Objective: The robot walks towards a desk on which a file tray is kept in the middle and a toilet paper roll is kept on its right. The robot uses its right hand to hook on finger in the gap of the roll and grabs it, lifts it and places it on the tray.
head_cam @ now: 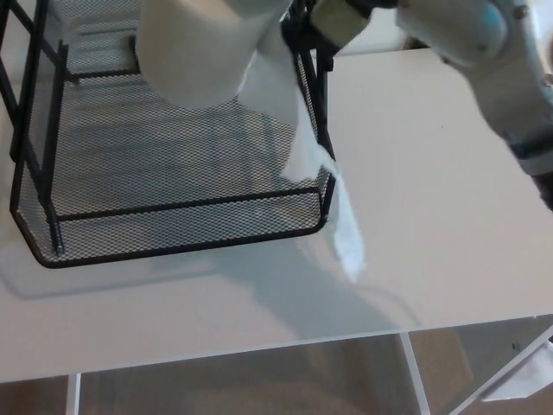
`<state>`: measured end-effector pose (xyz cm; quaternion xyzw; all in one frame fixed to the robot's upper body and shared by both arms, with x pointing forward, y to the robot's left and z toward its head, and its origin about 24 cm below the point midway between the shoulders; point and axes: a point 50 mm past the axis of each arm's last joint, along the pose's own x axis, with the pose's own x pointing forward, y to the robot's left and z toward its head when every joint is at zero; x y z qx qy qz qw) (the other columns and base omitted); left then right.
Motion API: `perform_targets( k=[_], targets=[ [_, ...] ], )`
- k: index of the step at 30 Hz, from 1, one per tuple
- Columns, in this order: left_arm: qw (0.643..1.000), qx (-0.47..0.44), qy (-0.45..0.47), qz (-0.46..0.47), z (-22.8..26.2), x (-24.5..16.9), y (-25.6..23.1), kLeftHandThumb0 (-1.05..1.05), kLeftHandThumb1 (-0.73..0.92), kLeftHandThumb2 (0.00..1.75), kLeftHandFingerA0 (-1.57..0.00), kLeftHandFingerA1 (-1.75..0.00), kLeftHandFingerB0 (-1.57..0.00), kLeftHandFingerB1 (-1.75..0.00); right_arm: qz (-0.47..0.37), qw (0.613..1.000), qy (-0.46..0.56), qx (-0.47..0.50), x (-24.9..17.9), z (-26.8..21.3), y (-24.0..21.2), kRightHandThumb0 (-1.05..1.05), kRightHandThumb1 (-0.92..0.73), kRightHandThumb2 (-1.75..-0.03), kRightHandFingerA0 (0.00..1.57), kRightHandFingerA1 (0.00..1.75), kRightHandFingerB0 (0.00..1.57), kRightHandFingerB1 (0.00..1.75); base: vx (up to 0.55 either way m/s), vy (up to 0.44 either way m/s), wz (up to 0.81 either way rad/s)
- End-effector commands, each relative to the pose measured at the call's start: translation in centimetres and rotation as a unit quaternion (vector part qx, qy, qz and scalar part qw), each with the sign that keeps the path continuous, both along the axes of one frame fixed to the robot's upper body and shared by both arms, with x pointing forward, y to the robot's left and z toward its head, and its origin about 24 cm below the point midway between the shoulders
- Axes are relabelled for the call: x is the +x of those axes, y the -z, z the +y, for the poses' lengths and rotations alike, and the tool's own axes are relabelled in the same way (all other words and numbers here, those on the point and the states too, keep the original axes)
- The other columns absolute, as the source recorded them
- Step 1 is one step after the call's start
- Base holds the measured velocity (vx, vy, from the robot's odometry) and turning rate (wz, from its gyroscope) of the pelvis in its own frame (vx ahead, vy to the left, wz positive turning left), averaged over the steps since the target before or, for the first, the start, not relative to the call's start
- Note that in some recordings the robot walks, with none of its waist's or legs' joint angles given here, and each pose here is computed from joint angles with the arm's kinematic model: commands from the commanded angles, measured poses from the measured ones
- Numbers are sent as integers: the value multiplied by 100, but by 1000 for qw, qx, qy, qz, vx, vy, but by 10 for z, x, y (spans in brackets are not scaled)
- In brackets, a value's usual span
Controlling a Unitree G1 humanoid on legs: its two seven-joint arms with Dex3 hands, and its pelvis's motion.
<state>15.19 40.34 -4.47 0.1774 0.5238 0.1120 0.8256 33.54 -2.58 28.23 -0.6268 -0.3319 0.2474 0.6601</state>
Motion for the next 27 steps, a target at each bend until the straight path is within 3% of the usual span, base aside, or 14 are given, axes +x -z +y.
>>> perform_targets(
  k=[1, 2, 3, 6, 8, 10, 15, 16, 17, 18, 22, 25, 26, 27],
  targets=[
    [1000, 8, -3, 8, 1, 2, -3, -105, 72, 124, -12, -71, -11, -59, 24, 998, 11, -64, 6, 11, 9, -26, -57, -74, 88, 140, 93, 72, 0, 0, 0],
    [1000, 14, -6, 7, 0, 3, -4, -105, 92, 71, -20, -84, -12, -60, 31, 997, 14, -68, 6, 12, 9, -25, -58, -78, 85, 137, 94, 76, 0, 0, 0],
    [1000, 7, -27, -3, 0, 4, -3, -105, 71, 122, -66, -104, -15, -61, 39, 996, 15, -81, 7, 13, 12, -25, -60, -75, 84, 135, 94, 75, 0, 0, 6],
    [1000, 5, -11, -4, 0, 5, -3, -105, 71, 124, -21, -77, -6, -56, 72, 993, 6, -98, 7, 14, 15, -26, -59, -65, 88, 124, 93, 68, 0, 0, 0],
    [1000, 0, -6, -5, -1, 4, -3, -102, 70, 123, 0, -62, -22, -54, 74, 991, 9, -108, 8, 15, 18, -24, -59, -68, 90, 128, 93, 72, 0, 0, 0],
    [1000, 5, -1, -3, -1, 6, -3, -104, 68, 107, -10, -69, -6, -50, 69, 988, 14, -135, 9, 15, 20, -26, -58, -69, 89, 148, 90, 79, 0, 0, 0],
    [1000, 7, -1, -3, -1, 9, -3, -105, 74, 125, -28, -79, -4, -55, 69, 988, 20, -137, 12, 13, 20, -26, -57, -64, 89, 139, 91, 69, 0, 0, 0],
    [1000, 3, -7, -4, -2, 9, -4, -105, 73, 124, -12, -70, -11, -56, 69, 988, 17, -135, 13, 13, 19, -27, -57, -66, 90, 138, 91, 73, 0, 0, 0],
    [1000, 7, -3, -2, -1, 9, -4, -105, 72, 124, -20, -74, -7, -57, 69, 990, 13, -126, 14, 12, 20, -25, -56, -69, 90, 143, 91, 77, 0, 0, 0],
    [1000, 8, -5, -1, -1, 9, -4, -105, 72, 125, -50, -91, -5, -58, 67, 990, 11, -124, 14, 12, 21, -26, -58, -70, 88, 148, 89, 84, 0, 0, 0],
    [1000, 12, -8, 2, -2, 11, -5, -105, 73, 124, -39, -82, -7, -58, 77, 991, 7, -111, 13, 14, 28, -26, -59, -74, 89, 152, 89, 88, 0, 0, 0],
    [1000, 6, -12, 1, -2, 11, -5, -105, 72, 124, -57, -92, -3, -57, 94, 990, -3, -103, 13, 15, 31, -28, -60, -67, 88, 135, 89, 75, 0, 0, 0],
    [1000, 11, -15, 0, -1, 11, -5, -105, 92, 72, -88, -127, -15, -59, 111, 988, 3, -103, 12, 16, 32, -29, -67, -66, 91, 132, 74, 48, 0, 0, 0],
    [1000, 14, -18, 4, -1, 11, -5, -105, 92, 72, -88, -127, -15, -59, 136, 986, 8, -100, 13, 17, 33, -29, -67, -66, 91, 132, 74, 48, 0, 0, 0]
  ],
)
